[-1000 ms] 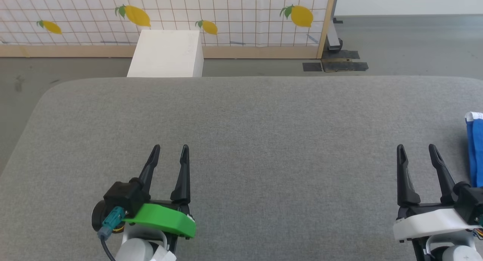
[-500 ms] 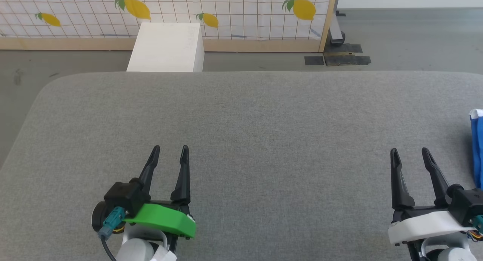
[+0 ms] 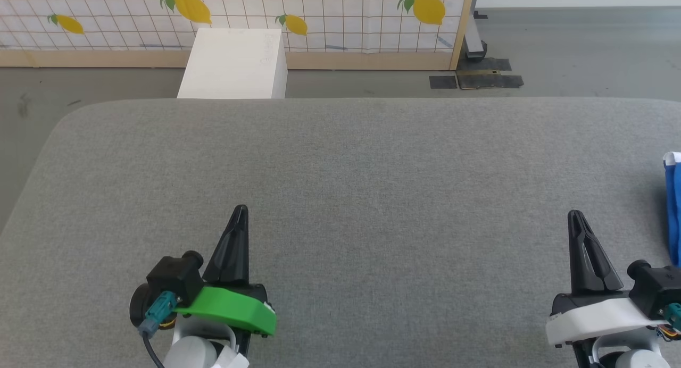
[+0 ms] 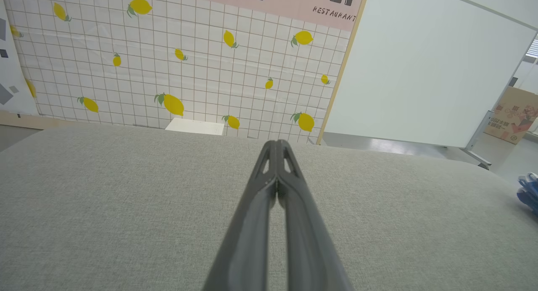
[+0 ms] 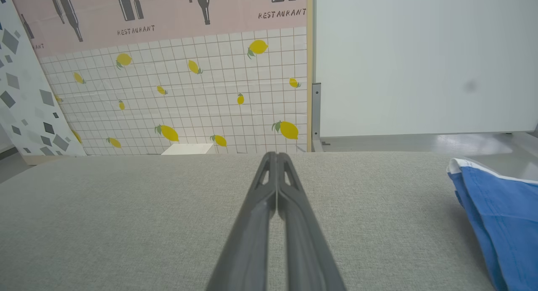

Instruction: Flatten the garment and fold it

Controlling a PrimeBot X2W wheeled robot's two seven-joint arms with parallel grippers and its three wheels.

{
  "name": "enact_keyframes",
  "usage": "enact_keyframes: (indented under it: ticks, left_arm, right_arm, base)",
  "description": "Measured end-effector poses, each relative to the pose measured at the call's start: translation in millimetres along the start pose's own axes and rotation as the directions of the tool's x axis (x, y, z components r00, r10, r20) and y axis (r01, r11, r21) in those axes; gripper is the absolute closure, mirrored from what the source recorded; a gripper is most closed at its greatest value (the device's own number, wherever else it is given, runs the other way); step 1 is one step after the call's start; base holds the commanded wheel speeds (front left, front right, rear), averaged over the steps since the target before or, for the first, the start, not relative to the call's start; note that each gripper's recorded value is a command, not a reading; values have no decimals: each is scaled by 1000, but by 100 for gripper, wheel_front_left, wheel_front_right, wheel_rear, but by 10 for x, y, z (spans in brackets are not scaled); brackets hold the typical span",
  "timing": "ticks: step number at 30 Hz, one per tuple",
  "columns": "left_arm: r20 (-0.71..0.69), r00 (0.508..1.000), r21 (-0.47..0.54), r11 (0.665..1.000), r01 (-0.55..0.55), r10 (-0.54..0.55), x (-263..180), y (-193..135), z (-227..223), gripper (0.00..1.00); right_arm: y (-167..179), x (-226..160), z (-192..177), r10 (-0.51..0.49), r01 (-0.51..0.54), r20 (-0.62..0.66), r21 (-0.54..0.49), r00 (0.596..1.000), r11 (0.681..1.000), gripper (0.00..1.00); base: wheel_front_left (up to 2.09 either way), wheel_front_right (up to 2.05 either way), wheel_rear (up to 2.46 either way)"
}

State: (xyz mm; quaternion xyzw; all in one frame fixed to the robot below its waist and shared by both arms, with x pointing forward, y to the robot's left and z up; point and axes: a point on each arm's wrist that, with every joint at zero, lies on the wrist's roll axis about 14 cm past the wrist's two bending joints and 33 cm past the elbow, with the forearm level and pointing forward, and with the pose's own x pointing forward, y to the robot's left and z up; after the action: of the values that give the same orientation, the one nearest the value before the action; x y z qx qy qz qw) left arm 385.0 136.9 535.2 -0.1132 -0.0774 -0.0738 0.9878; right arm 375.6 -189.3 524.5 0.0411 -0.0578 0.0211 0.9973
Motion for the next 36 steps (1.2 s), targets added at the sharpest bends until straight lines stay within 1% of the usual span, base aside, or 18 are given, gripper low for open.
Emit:
enact_keyframes:
  ticks: [12,20,36]
  left_arm:
    - [-8,1000,9,1000,-2,2,5,11,15,100]
    - [-14,1000,41,999,-8,9,9,31,31,100]
    - [-31,999,71,997,-18,20,-3,66,40,100]
  right_arm:
    - [18,-7,-8,6,-6,-13,-3,1000,1000,100]
    - [37,-12,-17,12,-12,-25,-10,1000,1000,100]
    - [79,-20,-23,25,-26,-42,-26,999,999,100]
  base:
    - [0,0,0]
    - [0,0,0]
    - [0,0,0]
